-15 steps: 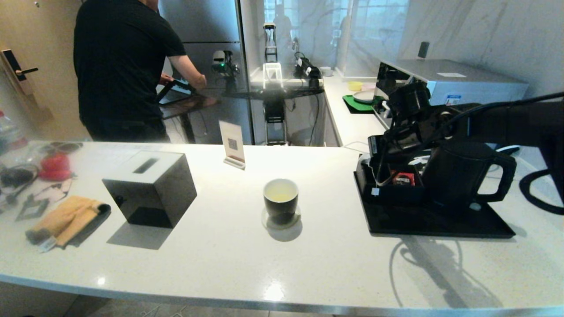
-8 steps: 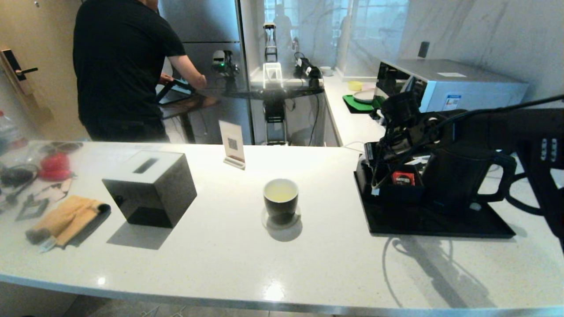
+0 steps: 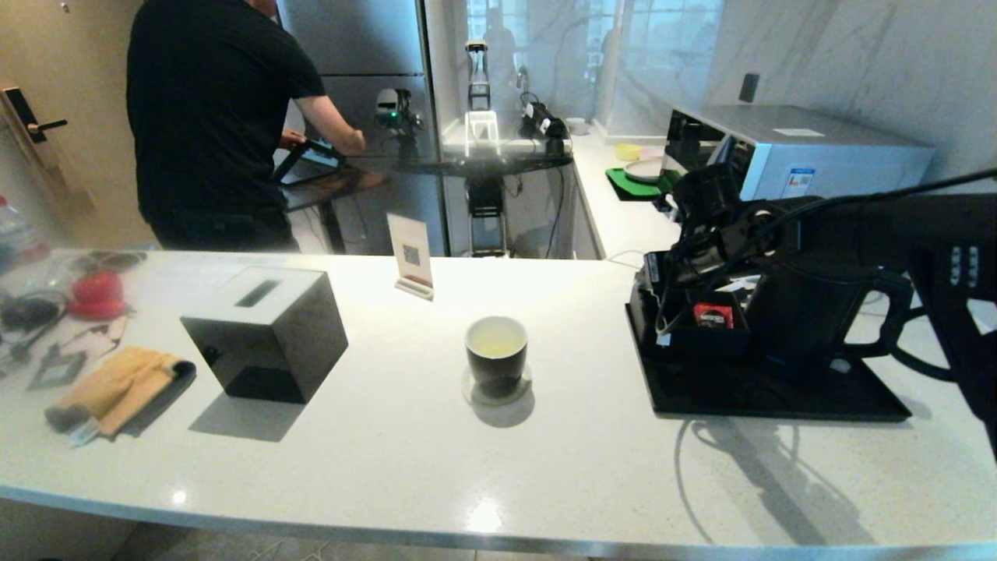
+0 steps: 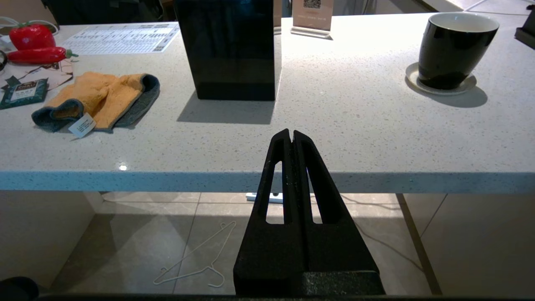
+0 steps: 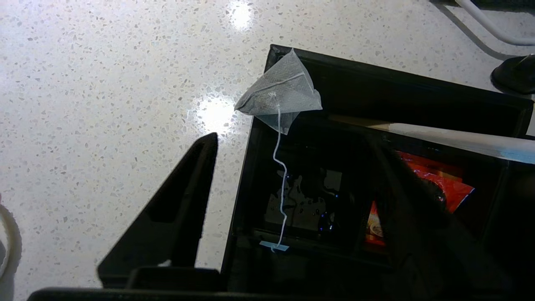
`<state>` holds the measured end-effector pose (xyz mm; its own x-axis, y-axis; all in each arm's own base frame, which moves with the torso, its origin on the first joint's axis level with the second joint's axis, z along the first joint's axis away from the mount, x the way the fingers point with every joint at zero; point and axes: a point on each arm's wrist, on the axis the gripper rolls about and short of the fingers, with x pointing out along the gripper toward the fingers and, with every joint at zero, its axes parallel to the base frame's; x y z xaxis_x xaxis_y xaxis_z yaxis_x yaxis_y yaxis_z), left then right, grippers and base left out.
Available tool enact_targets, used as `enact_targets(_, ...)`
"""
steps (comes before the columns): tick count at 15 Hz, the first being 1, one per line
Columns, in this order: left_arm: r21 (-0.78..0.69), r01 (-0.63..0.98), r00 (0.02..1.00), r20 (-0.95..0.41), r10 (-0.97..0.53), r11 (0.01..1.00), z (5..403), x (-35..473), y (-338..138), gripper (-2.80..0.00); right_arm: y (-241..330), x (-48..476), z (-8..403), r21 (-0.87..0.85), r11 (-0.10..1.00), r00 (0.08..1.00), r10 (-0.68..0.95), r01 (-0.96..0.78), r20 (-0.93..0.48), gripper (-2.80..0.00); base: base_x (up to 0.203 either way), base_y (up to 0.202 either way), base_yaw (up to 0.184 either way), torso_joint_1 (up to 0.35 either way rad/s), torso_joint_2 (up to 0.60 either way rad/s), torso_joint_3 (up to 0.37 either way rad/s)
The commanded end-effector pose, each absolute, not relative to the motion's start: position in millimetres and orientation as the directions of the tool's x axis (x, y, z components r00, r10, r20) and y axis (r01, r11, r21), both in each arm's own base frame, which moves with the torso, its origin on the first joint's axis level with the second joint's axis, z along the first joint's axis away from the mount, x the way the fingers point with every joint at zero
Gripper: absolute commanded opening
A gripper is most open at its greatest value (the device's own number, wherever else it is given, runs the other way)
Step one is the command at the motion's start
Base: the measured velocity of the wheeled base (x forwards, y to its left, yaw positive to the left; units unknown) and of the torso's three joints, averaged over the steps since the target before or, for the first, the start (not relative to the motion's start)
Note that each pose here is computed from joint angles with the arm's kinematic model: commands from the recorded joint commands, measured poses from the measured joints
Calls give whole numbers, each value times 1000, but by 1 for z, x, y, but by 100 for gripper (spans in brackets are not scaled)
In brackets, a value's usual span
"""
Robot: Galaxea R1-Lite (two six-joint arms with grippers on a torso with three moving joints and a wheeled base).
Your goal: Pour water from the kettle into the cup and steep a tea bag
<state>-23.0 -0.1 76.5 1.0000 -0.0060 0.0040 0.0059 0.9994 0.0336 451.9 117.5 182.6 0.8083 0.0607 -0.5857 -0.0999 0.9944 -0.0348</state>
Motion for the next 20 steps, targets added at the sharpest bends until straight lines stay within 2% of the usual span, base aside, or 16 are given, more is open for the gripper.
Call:
enact_targets(1, 34, 6, 1000, 5, -6, 999, 76, -23, 0, -280, 118, 453, 180, -31, 995, 804, 58, -94, -591, 0, 0, 0, 0, 0, 0, 0)
enact_targets(10, 34, 6, 1000, 5, -6, 999, 76, -23, 0, -280, 121, 470, 164, -34, 999, 854, 18, -42, -520, 0, 0, 0, 0, 0, 0, 0)
enact_targets(20, 34, 6, 1000, 5, -6, 999, 76, -23, 0, -280, 123, 478, 148, -38, 999, 854, -19, 0, -521, 0, 0, 0, 0, 0, 0, 0)
